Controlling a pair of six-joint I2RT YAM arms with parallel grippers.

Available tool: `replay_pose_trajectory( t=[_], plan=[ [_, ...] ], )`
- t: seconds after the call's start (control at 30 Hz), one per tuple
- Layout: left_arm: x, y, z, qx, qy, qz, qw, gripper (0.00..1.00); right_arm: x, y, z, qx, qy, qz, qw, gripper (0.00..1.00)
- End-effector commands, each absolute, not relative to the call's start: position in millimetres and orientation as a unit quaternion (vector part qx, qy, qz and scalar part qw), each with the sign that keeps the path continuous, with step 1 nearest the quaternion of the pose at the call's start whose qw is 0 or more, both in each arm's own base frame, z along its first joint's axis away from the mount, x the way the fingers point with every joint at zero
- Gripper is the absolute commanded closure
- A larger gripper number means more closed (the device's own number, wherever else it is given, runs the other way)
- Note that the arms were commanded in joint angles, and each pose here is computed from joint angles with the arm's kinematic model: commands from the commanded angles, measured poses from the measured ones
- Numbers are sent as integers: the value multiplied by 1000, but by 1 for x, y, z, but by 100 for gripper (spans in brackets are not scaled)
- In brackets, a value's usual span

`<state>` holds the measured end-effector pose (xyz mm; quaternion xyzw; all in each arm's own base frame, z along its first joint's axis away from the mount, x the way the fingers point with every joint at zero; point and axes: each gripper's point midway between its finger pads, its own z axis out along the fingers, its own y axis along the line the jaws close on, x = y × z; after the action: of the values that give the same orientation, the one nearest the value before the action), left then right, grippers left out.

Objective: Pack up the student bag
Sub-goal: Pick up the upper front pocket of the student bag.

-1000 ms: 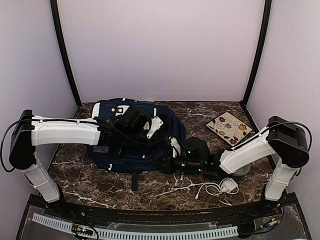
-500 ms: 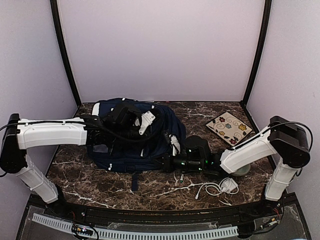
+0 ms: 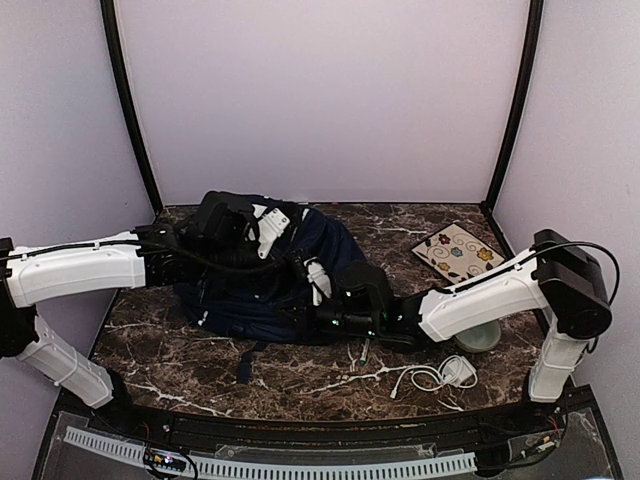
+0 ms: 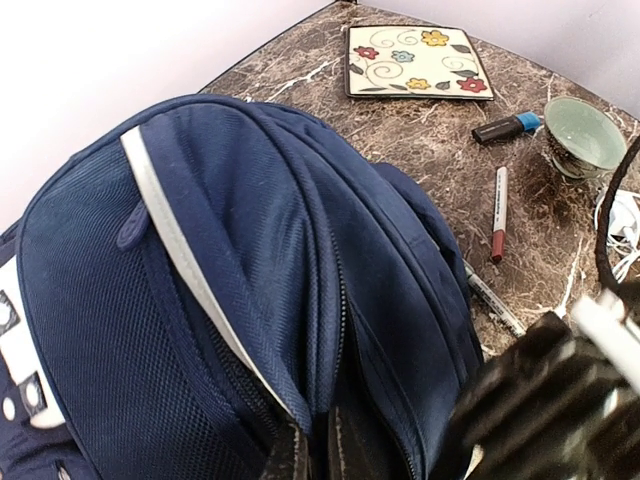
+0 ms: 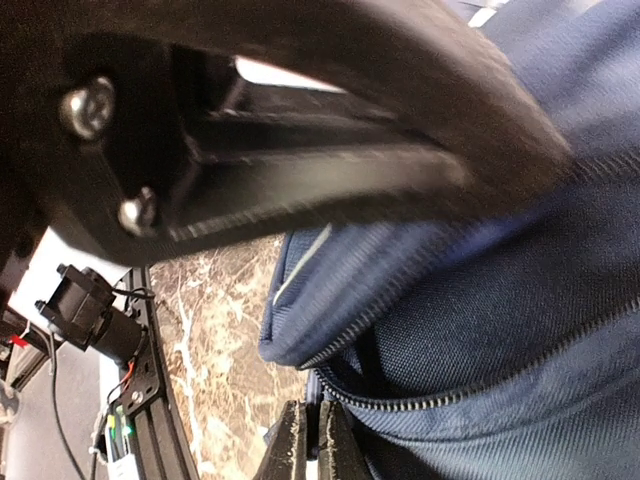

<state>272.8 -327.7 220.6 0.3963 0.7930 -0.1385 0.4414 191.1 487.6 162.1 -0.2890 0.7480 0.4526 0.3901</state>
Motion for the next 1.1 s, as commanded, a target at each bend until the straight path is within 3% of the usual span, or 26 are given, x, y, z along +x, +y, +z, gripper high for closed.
replay_pose_trajectory(
  t=[0.0,0.23,0.37,0.53,0.67,0.8,1.07],
  plan=[
    [274,-351,333,345,697,-240,581,100,160,520,165,-357,716,459,386,100],
    [280,-342,311,340,715,-212,573,100,137,525,187,-404,669,479,400,100],
    [281,-327,302,340,723,-190,571,100,133,494,201,-403,656,478,423,74],
    [273,-330,299,349,715,-215,567,100,142,465,220,-391,666,466,432,62],
    [271,-332,297,347,714,-229,563,100,162,455,233,-362,672,465,448,61],
    [269,-333,307,343,707,-239,570,100,205,452,237,-300,698,465,454,68],
    [259,-328,330,338,690,-260,585,100,254,462,184,-260,771,406,416,71]
  ],
)
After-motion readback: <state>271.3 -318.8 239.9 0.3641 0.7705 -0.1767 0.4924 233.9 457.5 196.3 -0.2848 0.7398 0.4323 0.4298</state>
